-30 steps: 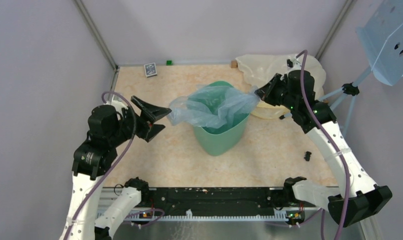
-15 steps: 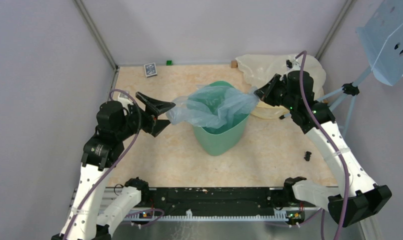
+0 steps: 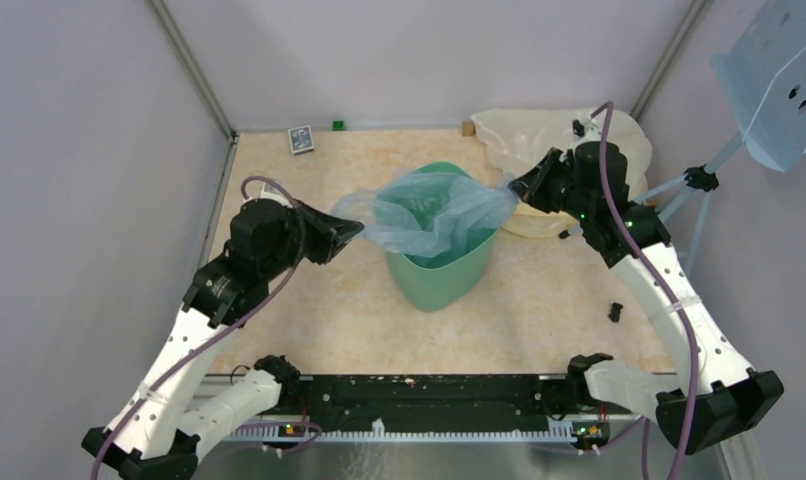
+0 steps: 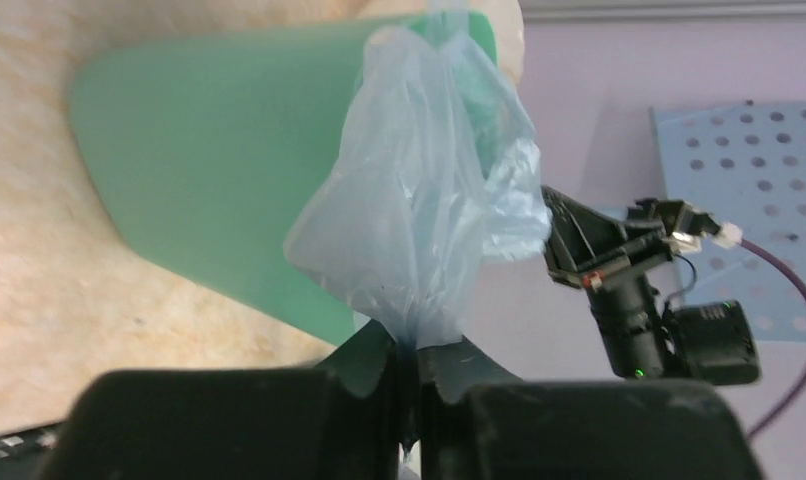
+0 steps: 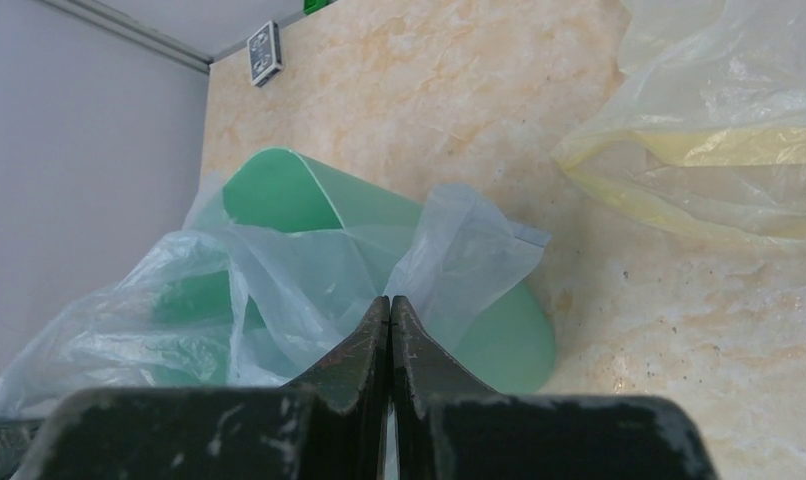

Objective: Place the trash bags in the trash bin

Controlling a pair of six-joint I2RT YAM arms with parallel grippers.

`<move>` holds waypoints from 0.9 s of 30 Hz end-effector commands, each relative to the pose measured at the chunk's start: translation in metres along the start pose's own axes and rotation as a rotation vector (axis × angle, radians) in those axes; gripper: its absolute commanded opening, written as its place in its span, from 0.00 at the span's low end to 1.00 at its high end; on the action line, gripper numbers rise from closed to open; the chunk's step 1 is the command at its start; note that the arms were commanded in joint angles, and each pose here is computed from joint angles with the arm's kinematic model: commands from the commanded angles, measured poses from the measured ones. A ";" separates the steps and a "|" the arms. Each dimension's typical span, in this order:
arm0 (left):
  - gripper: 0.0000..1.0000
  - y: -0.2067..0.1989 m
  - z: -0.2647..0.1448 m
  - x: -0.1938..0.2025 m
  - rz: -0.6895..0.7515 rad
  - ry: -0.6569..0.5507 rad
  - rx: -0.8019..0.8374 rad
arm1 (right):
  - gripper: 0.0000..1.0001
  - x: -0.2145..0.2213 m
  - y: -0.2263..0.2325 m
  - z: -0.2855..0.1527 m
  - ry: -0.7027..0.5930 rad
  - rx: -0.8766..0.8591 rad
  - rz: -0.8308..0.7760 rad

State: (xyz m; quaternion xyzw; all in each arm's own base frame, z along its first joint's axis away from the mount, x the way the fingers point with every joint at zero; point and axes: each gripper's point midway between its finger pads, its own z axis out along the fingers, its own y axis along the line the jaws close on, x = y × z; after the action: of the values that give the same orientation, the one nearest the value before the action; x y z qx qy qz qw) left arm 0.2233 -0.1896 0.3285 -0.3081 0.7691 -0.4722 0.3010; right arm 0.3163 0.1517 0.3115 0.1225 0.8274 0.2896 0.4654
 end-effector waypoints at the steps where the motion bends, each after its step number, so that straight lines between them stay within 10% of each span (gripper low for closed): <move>1: 0.04 0.007 -0.007 -0.027 0.080 -0.158 -0.024 | 0.00 -0.005 0.003 -0.018 -0.024 -0.021 -0.021; 27: 0.00 0.094 -0.009 0.042 0.434 0.220 -0.055 | 0.00 0.112 -0.065 -0.025 0.185 0.011 0.029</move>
State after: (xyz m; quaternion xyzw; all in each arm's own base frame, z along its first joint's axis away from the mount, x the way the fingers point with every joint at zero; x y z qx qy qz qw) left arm 0.1738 -0.1837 0.2559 -0.1211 0.8421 -0.4248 0.3094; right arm 0.2322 0.1385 0.2024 0.1068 0.8767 0.2845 0.3730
